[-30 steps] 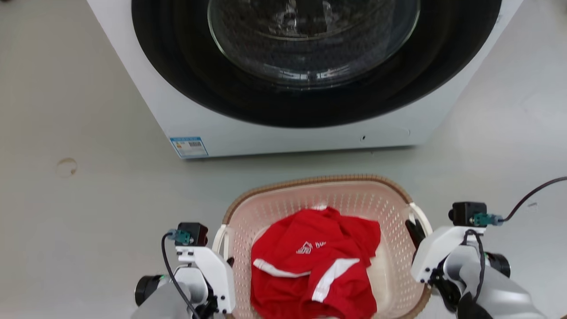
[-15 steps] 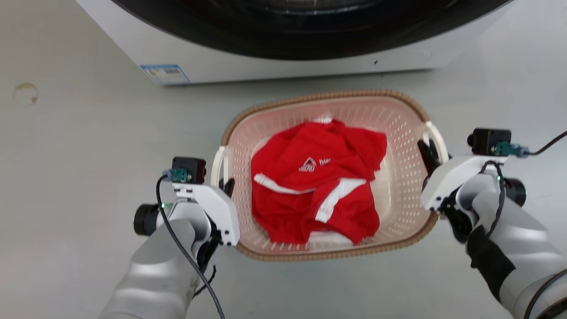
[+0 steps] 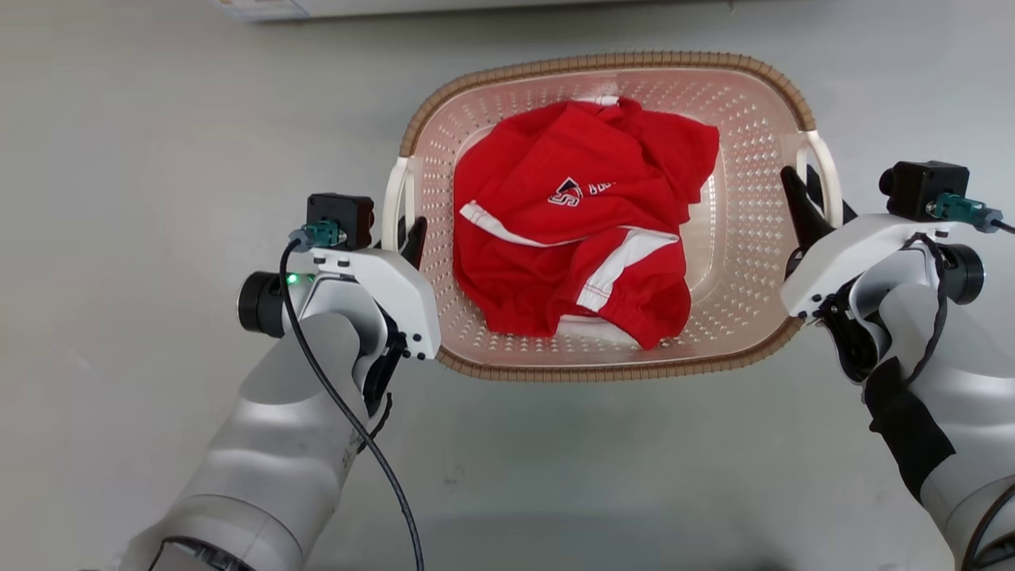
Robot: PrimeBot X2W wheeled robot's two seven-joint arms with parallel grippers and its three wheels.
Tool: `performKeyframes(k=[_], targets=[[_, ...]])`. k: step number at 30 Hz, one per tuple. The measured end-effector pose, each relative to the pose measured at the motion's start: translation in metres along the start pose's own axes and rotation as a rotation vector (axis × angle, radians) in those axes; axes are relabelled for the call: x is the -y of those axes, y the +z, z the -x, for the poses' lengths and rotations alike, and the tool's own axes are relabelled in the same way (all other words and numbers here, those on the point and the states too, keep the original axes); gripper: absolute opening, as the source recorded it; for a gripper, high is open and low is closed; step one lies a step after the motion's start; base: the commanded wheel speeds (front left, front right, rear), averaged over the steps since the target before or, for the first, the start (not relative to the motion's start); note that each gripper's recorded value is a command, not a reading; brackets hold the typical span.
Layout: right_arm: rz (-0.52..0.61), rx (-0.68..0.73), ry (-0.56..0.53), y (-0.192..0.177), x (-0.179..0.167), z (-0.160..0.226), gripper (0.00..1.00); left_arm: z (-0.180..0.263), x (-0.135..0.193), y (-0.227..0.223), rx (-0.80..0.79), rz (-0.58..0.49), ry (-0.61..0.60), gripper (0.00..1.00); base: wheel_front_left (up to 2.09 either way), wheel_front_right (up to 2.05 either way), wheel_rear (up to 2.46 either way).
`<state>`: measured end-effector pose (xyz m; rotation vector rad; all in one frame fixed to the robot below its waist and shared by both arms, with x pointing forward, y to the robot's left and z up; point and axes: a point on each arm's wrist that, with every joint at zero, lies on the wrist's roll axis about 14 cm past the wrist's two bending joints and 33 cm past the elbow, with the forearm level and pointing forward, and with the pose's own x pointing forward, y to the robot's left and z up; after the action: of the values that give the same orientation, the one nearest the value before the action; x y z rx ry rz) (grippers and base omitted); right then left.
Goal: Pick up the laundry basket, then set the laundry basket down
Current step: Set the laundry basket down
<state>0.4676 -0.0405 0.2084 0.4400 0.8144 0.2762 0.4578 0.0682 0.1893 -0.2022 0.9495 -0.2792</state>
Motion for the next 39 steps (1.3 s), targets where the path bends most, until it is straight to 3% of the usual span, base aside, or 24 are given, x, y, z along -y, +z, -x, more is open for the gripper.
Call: performKeyframes(k=[20,39], targets=[[0.019,-0.020,-0.018,-0.034,0.027,-0.035,0.00,-0.045,-0.026,-0.030,-0.073,0.004,0.045,0.00,0.00,0.00,0.00],[0.044,0.022,-0.011,-0.024,0.033,-0.053,0.00,-0.061,-0.033,-0.019,-0.044,0.003,0.064,0.00,0.00,0.00,0.00]])
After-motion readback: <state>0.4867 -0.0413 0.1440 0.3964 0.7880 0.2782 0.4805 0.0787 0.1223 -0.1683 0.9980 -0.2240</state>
